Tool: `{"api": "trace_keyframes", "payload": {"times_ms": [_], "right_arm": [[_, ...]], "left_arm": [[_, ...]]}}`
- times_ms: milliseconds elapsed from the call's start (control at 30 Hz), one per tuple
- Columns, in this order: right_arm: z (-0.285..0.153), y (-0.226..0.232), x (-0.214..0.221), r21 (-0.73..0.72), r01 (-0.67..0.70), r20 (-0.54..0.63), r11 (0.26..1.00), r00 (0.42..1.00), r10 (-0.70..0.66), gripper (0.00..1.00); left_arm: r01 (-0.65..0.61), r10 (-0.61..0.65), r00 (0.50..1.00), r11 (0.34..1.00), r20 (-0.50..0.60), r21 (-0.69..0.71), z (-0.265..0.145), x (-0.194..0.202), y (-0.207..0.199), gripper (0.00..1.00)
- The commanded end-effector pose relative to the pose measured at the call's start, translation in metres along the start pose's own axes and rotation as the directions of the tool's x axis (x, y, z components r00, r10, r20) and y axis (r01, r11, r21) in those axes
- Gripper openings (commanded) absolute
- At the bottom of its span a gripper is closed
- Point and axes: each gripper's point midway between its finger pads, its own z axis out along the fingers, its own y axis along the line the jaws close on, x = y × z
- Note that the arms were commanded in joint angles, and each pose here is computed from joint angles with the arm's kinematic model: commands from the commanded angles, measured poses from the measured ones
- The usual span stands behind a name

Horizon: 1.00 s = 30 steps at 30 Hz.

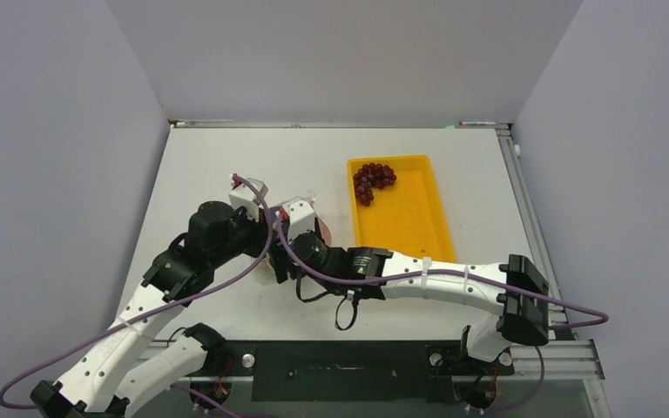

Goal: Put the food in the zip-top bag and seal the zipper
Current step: Adjust the fake vegetable in the zipper food storage bag.

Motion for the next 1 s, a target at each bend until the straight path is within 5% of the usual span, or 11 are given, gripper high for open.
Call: {"api": "trace_keyframes", "payload": {"times_ms": [0, 600, 967], "right_arm": [[0.002, 0.009, -0.014, 0.005, -0.016, 0.042, 1.000, 0.999, 0.015, 0.63], [-0.040, -0.045, 0.002, 0.152, 0.059, 0.007, 0.987, 0.998, -0.061, 0.58], [-0.045, -0.026, -0.010, 0.073, 0.000, 0.062, 0.997, 0.998, -0.005, 0.57]], "left_arm": [[-0.010, 0.010, 0.999, 1.000, 0.044, 0.009, -0.006, -0.013, -0.004, 0.00], [-0.011, 0.011, 0.999, 1.000, 0.034, -0.002, -0.004, -0.012, -0.002, 0.00], [-0.012, 0.012, 1.000, 1.000, 0.025, -0.008, -0.002, -0.010, -0.001, 0.00]]}}
